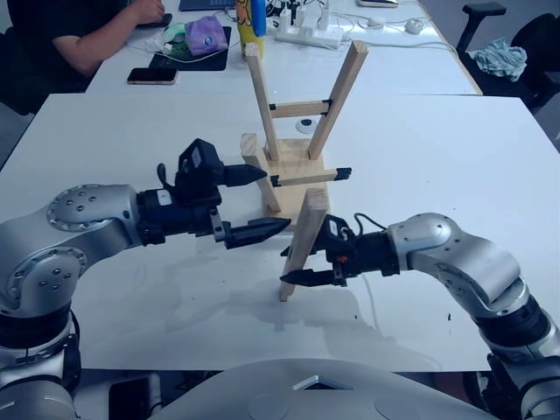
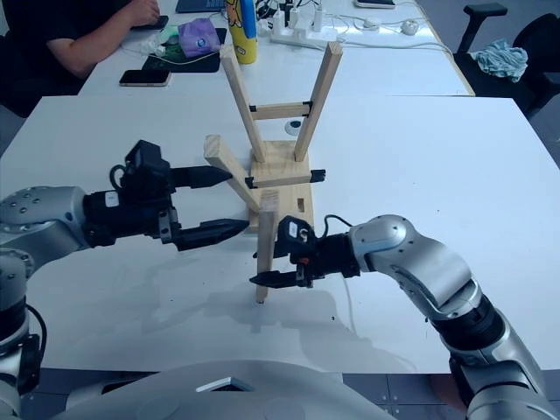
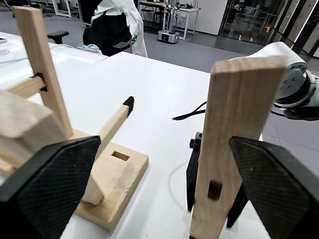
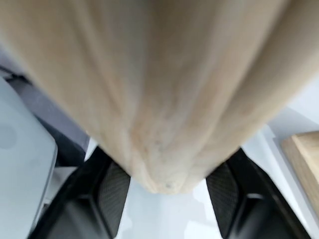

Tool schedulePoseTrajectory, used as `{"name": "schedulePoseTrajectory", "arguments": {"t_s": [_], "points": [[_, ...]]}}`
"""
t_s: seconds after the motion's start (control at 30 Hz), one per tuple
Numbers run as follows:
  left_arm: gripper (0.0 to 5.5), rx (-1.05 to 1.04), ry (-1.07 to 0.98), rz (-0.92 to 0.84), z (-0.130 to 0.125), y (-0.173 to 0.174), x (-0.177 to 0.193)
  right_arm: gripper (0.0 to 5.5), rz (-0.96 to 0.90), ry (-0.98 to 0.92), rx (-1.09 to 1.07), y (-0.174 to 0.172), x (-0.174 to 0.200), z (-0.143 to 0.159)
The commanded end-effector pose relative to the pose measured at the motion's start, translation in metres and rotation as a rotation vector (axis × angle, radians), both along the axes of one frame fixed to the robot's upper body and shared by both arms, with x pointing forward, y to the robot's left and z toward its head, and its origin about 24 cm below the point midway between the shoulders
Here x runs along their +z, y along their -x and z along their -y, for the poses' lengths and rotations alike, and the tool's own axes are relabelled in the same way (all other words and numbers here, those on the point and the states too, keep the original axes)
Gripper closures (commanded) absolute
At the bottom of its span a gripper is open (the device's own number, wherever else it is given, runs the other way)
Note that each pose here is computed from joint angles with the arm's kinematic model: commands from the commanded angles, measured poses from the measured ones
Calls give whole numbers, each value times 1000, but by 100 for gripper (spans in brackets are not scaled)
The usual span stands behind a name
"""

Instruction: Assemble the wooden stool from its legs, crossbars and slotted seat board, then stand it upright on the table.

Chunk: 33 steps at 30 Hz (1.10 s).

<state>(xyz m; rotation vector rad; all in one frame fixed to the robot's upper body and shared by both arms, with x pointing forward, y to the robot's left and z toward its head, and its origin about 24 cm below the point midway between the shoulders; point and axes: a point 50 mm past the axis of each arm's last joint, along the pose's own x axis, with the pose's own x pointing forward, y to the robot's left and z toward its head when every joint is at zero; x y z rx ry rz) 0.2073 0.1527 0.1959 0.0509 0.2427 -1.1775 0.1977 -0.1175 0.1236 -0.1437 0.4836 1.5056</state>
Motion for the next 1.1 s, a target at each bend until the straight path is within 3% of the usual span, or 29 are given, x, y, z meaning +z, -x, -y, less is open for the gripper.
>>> {"name": "schedulePoseTrajectory", "arguments": {"t_s": [0.03,0.2,0.37,0.53,0.67,0.87,1.1], "points": [[72,66,-71,-75,-20,8,-16,346,-9,-38,-75,-6,3,25],[72,30,-119,-151,-11,19,-43,346,-2,-83,-190,-23,3,61],[72,-31,-126,-148,27,21,-75,346,-25,8,-282,-35,-12,103],[137,19,-151,-31,52,-2,-93,346,34,108,-362,-50,-16,134],[204,38,-146,65,84,-25,-97,346,60,114,-370,-59,-19,133],[282,108,-198,23,116,-45,-113,346,75,97,-354,-65,-25,121],[379,221,-295,-44,118,-54,-128,346,80,70,-342,-67,-27,110]]}}
